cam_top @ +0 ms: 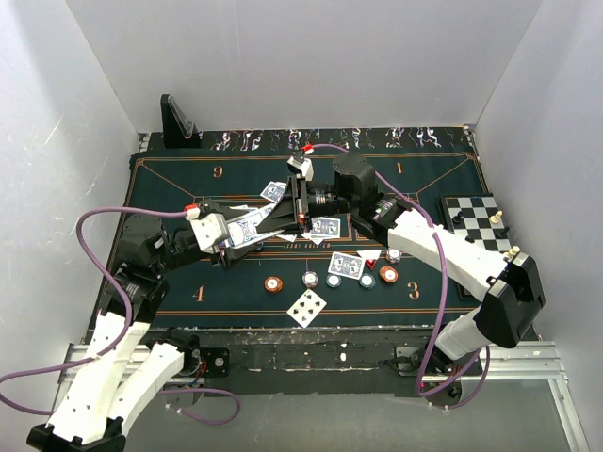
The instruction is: Distribute texas hold em gaming equipment
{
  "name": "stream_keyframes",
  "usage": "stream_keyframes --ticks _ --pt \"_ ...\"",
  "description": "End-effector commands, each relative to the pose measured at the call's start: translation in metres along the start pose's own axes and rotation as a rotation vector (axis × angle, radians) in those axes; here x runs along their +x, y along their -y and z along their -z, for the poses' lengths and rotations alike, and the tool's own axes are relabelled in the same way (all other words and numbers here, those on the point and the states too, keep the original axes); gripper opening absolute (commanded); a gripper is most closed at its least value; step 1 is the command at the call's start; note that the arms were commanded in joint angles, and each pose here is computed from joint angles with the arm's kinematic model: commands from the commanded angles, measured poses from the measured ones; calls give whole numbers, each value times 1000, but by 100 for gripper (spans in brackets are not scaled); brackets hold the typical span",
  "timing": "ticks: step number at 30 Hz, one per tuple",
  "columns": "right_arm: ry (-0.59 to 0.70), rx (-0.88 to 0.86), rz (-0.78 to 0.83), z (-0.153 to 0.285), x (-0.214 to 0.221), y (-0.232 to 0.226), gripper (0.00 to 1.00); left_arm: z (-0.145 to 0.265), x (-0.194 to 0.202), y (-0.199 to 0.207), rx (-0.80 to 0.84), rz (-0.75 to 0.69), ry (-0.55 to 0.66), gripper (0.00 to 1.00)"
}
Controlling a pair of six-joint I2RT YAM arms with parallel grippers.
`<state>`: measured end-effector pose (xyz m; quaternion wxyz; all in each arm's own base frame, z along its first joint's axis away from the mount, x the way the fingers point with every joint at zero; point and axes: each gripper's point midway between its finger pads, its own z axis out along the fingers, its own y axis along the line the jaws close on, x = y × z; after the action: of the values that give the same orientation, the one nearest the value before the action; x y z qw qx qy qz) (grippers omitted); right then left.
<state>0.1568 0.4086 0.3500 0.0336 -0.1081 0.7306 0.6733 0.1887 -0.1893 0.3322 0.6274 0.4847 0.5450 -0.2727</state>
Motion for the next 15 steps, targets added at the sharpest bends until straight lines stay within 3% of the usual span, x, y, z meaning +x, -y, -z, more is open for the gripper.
stream_keyframes --ticks 1,3,10,15 --pt "10 -60 154 3 1 -23 13 1 1 10 36 109 -26 68" --pt "7 -42 161 2 2 -18 12 1 1 9 36 111 -28 96" --pt "5 9 166 -2 -1 -5 10 0 -3 16 84 170 -45 98" --pt "-20 14 144 -7 -1 3 9 2 3 10 62 107 -71 98"
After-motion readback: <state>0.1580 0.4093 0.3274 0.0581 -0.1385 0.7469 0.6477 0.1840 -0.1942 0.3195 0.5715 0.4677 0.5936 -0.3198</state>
